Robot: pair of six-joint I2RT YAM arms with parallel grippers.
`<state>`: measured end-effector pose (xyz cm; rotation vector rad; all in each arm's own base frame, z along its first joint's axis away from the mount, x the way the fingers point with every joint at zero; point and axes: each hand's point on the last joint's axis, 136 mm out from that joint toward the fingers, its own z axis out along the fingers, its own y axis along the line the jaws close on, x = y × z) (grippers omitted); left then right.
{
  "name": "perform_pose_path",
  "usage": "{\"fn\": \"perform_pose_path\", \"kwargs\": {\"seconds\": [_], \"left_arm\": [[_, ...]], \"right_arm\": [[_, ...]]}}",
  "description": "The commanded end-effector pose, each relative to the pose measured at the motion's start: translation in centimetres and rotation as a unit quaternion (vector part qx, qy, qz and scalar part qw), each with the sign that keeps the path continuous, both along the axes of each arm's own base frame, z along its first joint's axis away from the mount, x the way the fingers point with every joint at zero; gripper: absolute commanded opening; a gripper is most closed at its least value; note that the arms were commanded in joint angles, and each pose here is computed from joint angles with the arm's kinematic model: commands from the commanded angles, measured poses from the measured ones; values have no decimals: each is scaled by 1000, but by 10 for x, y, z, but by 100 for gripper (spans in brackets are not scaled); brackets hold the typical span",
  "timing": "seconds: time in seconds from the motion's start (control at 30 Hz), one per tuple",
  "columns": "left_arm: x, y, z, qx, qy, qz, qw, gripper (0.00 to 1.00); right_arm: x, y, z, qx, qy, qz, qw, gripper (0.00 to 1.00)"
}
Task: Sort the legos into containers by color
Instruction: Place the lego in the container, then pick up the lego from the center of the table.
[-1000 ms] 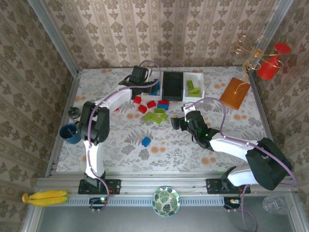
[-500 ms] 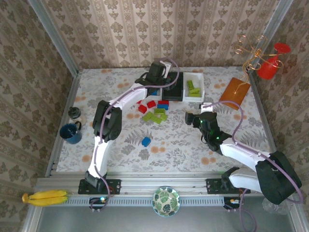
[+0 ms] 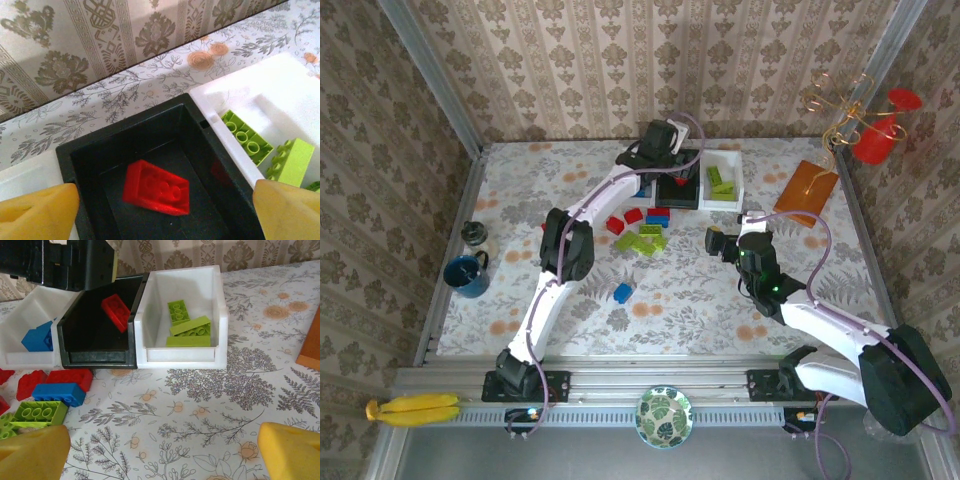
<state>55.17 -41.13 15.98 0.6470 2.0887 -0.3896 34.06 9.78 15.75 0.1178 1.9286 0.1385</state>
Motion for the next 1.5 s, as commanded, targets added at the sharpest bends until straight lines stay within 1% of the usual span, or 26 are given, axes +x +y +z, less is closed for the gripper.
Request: {"fn": "perform_pose_path", "kwargs": {"seconds": [0.0, 0.1, 0.27, 0.37, 0.47, 0.6, 0.63, 0.67, 0.73, 0.83, 0.9, 0.97, 1.0, 1.1, 1.2, 1.23, 1.33, 1.47], "left_arm": [[-9, 15, 41, 16, -21, -2, 1000, 92], [-31, 29, 50, 20, -2, -2, 1000, 92], [-90, 67, 49, 3, 7, -1, 1000, 91], [-127, 101, 27, 20, 36, 14, 999, 90], [-169, 130, 3, 37, 89, 25, 995, 89], [-238, 153, -32, 22, 172, 5, 985, 88], [-252, 158, -40, 22, 185, 3, 983, 88], [-264, 167, -49, 24, 195, 11, 980, 89], [-274, 185, -59, 32, 201, 35, 978, 90], [-265, 208, -63, 40, 193, 76, 977, 89], [-246, 216, -61, 23, 179, 93, 979, 87], [-224, 214, -60, 7, 168, 88, 982, 86], [-212, 210, -61, 9, 163, 79, 983, 86], [-178, 200, -71, 33, 155, 63, 985, 87], [-151, 190, -82, 43, 158, 53, 985, 87], [-139, 196, -81, 41, 156, 61, 985, 87], [-123, 191, -91, 55, 164, 55, 983, 85], [-114, 190, -107, 67, 183, 51, 979, 80]], "right_arm": [[0, 0, -4, 13, -1, -5, 1000, 97], [1, 4, -6, 18, 4, 4, 1000, 97], [2, 16, -5, 16, 4, 26, 1000, 97], [2, 25, -6, 10, 7, 40, 999, 97], [2, 31, -7, 6, 10, 48, 999, 97], [3, 33, -8, 5, 12, 50, 999, 97], [3, 33, -8, 4, 13, 50, 999, 97], [3, 33, -8, 6, 13, 51, 999, 97], [3, 35, -8, 10, 13, 52, 999, 97], [4, 38, -12, 14, 18, 56, 998, 97], [5, 39, -15, 13, 25, 58, 998, 97], [5, 41, -16, 17, 26, 61, 998, 97], [5, 41, -14, 18, 24, 62, 998, 97], [3, 43, -9, 15, 18, 70, 997, 97], [0, 56, 1, 11, 3, 109, 994, 97], [-2, 62, 3, 9, -1, 126, 992, 97], [-5, 80, 4, -7, -4, 159, 987, 97], [-3, 83, -3, -21, 9, 154, 988, 97]]}}
